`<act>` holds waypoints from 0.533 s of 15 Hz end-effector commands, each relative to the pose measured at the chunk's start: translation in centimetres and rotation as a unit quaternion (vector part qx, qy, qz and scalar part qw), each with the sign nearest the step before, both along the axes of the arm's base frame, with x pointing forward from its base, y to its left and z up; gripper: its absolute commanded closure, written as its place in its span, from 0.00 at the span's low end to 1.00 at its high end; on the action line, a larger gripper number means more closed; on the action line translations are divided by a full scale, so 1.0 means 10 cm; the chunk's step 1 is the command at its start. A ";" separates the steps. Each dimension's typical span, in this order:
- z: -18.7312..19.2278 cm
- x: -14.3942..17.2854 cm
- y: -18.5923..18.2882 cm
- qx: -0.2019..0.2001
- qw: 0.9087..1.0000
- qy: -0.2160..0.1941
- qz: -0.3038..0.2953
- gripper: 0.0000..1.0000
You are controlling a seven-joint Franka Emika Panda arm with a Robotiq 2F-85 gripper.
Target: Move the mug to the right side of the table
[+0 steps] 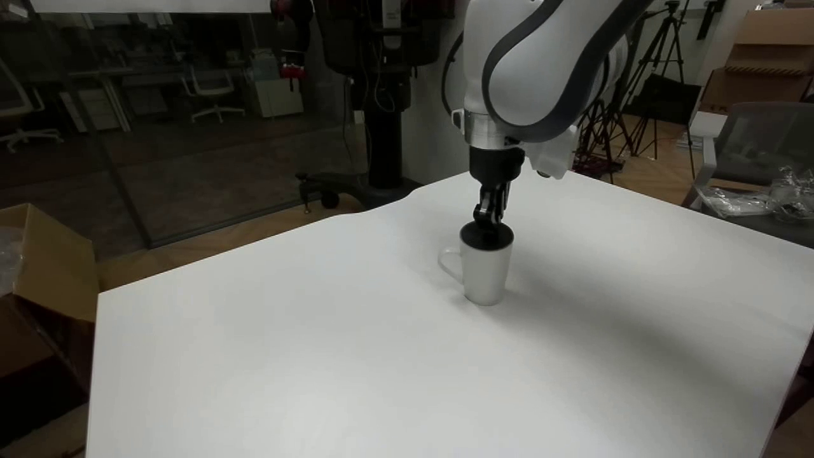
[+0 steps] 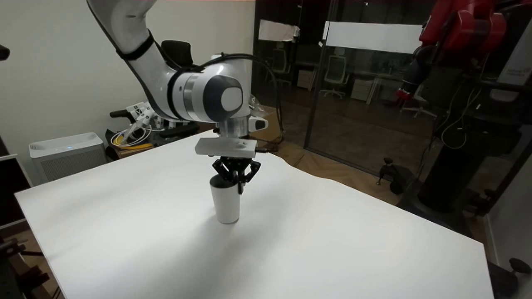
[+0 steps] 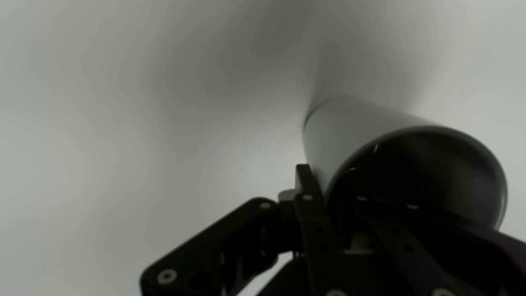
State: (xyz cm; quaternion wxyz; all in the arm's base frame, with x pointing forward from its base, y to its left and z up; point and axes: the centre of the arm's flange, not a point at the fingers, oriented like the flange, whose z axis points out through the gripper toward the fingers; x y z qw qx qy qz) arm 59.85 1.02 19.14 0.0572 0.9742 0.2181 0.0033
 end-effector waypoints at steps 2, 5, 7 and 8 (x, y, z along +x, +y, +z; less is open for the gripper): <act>0.36 -0.20 -0.43 0.034 0.994 -0.039 -0.096 0.97; 0.50 -0.31 -0.77 0.046 0.985 -0.057 -0.159 0.97; 0.53 -0.36 -0.97 0.056 0.978 -0.062 -0.191 0.97; 0.53 -0.38 -1.05 0.060 0.975 -0.063 -0.204 0.97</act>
